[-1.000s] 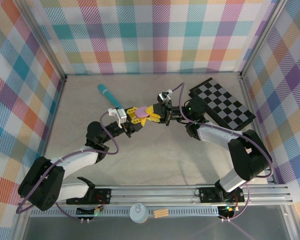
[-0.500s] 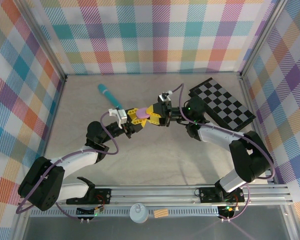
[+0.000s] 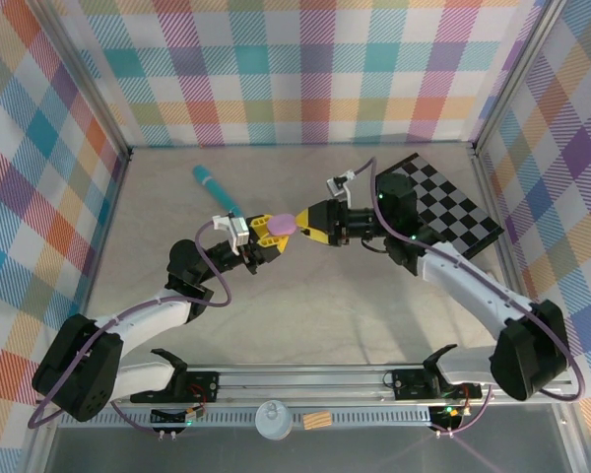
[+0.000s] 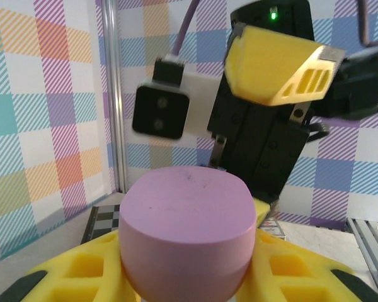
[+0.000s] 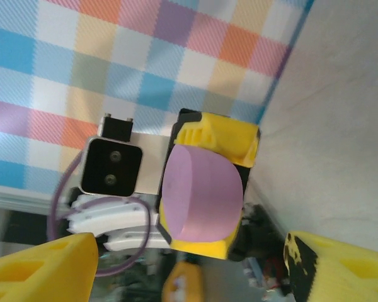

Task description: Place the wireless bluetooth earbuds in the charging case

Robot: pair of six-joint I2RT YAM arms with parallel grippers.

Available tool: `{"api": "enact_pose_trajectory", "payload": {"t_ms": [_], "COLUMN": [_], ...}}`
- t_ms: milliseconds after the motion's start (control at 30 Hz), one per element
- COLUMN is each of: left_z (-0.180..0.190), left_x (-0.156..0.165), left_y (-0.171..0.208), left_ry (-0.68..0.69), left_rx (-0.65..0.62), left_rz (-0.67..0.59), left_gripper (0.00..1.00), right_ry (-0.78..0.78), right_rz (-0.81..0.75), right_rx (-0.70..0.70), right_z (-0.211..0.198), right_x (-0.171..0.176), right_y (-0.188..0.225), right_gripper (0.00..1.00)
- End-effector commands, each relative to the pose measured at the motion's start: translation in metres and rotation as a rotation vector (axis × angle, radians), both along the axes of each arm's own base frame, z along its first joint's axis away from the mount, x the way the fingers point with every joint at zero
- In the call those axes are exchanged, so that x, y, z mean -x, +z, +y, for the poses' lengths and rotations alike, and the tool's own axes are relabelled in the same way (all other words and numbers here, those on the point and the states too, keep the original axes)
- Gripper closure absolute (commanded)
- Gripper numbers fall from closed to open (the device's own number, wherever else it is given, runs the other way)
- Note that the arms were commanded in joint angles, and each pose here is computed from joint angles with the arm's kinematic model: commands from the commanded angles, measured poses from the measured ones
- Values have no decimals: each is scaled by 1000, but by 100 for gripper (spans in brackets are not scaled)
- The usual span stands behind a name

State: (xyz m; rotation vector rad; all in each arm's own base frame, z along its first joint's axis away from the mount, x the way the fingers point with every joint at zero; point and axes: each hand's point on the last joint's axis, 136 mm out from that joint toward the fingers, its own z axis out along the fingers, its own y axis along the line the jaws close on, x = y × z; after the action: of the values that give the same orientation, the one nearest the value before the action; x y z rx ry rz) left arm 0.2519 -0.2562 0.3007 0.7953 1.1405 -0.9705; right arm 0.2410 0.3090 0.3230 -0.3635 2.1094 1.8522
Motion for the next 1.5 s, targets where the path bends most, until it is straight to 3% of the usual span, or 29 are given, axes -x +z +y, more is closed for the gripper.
{"api": "enact_pose_trajectory", "payload": {"t_ms": [0,167,367,1467], "left_z": [2,-1,-4,-4], "left_x": [10,19,26,41], "left_y": [13,15,13,12], "left_ry": [-42,-105,-152,-206], "left_rx": [27,23,-3,-28], "left_rz": [-28,-9,7,0], "left_gripper": [66,67,68,67], "right_ry": [-35,-12,59,-38], "right_rz": [-315,-704,-945,-937], "right_rx": [180,347,463,484], "right_z": [-21,-31,-8,-1], "right_x": [7,15,16,-11], "right_y": [2,10,-1,17], "right_gripper": [21,14,11,11]}}
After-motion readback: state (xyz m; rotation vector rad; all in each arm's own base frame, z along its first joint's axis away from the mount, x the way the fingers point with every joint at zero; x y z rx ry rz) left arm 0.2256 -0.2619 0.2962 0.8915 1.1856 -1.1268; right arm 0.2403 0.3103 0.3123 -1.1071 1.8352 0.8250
